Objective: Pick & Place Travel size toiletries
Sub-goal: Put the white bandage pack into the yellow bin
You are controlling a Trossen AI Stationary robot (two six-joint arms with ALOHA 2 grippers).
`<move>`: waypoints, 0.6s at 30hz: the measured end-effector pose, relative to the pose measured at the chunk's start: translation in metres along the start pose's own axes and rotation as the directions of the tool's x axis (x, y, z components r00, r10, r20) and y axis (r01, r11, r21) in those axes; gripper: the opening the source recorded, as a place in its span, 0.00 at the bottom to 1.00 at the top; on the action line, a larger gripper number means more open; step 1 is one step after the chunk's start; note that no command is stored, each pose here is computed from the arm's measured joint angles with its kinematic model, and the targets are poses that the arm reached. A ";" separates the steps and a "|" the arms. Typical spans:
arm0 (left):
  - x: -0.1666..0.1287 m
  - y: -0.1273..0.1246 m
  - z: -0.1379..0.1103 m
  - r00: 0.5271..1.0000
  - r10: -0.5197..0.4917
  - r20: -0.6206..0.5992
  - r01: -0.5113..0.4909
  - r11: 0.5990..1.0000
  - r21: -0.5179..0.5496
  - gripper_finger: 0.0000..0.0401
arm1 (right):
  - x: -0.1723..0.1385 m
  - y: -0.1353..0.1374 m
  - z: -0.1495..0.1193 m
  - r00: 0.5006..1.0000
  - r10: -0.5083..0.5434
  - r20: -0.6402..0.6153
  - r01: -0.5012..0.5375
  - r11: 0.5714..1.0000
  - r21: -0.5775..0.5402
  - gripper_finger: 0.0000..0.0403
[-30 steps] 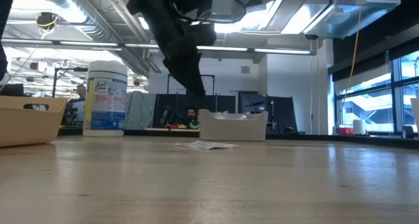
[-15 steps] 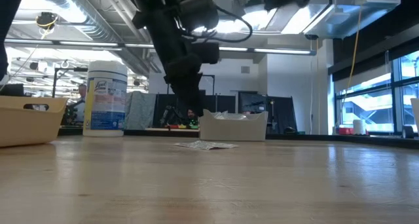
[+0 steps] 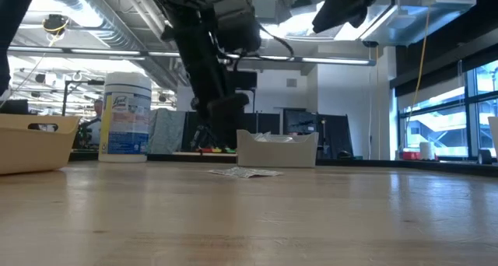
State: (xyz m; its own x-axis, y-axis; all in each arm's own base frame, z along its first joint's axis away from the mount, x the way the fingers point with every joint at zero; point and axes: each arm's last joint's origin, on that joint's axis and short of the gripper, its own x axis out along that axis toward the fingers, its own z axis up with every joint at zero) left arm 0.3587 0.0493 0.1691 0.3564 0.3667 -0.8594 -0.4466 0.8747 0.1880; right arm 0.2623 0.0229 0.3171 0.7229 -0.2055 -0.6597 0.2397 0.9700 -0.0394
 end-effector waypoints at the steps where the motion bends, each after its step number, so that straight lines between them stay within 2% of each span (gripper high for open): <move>1: 0.005 -0.002 -0.001 1.000 -0.001 -0.003 0.001 1.000 0.001 0.48 | 0.000 0.000 0.000 1.000 0.000 0.000 0.000 1.000 0.000 0.27; 10: 0.034 -0.017 -0.008 0.999 -0.025 -0.042 0.025 1.000 0.013 0.48 | 0.000 0.000 0.000 1.000 0.011 -0.002 -0.011 1.000 0.003 0.31; 18: 0.033 -0.043 -0.009 0.978 -0.208 -0.012 0.208 0.977 0.037 0.48 | 0.000 0.001 0.000 1.000 0.029 -0.006 -0.029 1.000 0.004 0.30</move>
State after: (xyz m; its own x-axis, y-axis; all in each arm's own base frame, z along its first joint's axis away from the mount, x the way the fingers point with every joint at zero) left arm 0.3823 0.0210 0.1287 0.4316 0.1729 -0.8854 -0.3317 0.9431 0.0225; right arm 0.2619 0.0236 0.3173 0.7256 -0.1767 -0.6651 0.2215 0.9750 -0.0174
